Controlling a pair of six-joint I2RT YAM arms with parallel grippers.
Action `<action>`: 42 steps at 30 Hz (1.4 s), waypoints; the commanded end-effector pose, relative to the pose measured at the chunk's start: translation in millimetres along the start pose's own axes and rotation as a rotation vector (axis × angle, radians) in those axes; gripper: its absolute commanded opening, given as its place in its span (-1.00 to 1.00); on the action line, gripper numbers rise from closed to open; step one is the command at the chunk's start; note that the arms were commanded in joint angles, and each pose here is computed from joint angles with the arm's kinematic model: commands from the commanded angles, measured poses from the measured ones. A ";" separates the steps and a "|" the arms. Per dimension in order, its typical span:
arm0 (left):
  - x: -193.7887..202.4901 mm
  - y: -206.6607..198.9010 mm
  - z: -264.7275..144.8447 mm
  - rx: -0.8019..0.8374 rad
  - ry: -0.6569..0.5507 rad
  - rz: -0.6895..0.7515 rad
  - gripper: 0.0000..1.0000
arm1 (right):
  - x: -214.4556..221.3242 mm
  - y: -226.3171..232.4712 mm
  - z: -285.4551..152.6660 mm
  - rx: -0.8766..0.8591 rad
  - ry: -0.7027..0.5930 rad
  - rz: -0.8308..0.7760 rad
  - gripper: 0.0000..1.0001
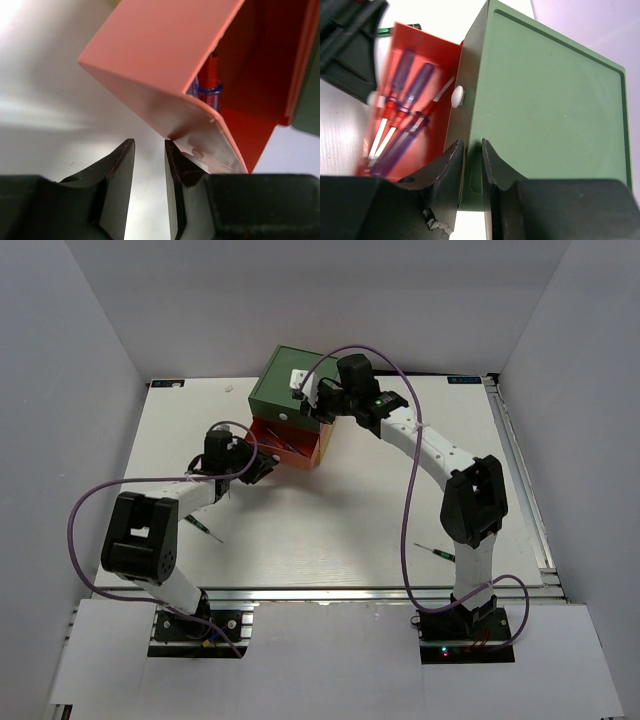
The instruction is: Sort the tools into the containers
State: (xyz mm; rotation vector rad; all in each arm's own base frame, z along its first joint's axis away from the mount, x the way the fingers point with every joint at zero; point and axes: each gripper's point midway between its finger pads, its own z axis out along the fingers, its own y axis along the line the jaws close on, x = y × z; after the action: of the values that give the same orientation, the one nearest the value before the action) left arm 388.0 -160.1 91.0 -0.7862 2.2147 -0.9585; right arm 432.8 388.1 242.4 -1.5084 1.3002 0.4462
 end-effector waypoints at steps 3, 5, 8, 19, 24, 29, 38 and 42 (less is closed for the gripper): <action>-29.4 -50.7 7.8 0.131 -0.046 0.020 -0.18 | -3.9 2.4 -4.1 -0.032 -0.008 0.036 -0.46; -32.3 -50.2 14.6 0.123 -0.043 0.017 -0.18 | -3.6 3.8 -3.8 -0.038 -0.009 0.041 -0.47; -39.3 -54.8 23.9 0.121 -0.047 0.017 -0.18 | -3.6 5.0 -3.6 -0.042 -0.011 0.047 -0.47; -55.5 -72.6 53.6 0.149 -0.024 0.013 -0.16 | -2.1 7.7 -3.8 -0.050 -0.007 0.056 -0.47; -57.5 -74.0 52.7 0.157 -0.024 0.013 -0.15 | -2.1 7.8 -4.5 -0.051 -0.008 0.061 -0.47; -50.7 -60.5 39.8 0.155 -0.028 0.010 -0.10 | -2.4 7.7 -4.7 -0.052 -0.012 0.067 -0.47; -31.9 -42.8 25.3 0.158 0.007 0.092 0.31 | 1.3 6.9 -4.1 -0.052 -0.010 0.085 -0.46; -23.0 -39.1 31.3 0.183 0.053 0.126 0.37 | 1.5 7.8 -3.9 -0.055 -0.011 0.088 -0.46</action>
State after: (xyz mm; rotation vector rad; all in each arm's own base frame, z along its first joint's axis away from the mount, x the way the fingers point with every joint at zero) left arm 436.4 -172.9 91.6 -0.6642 2.1966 -1.0599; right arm 429.9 386.6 242.2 -1.4928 1.3188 0.5038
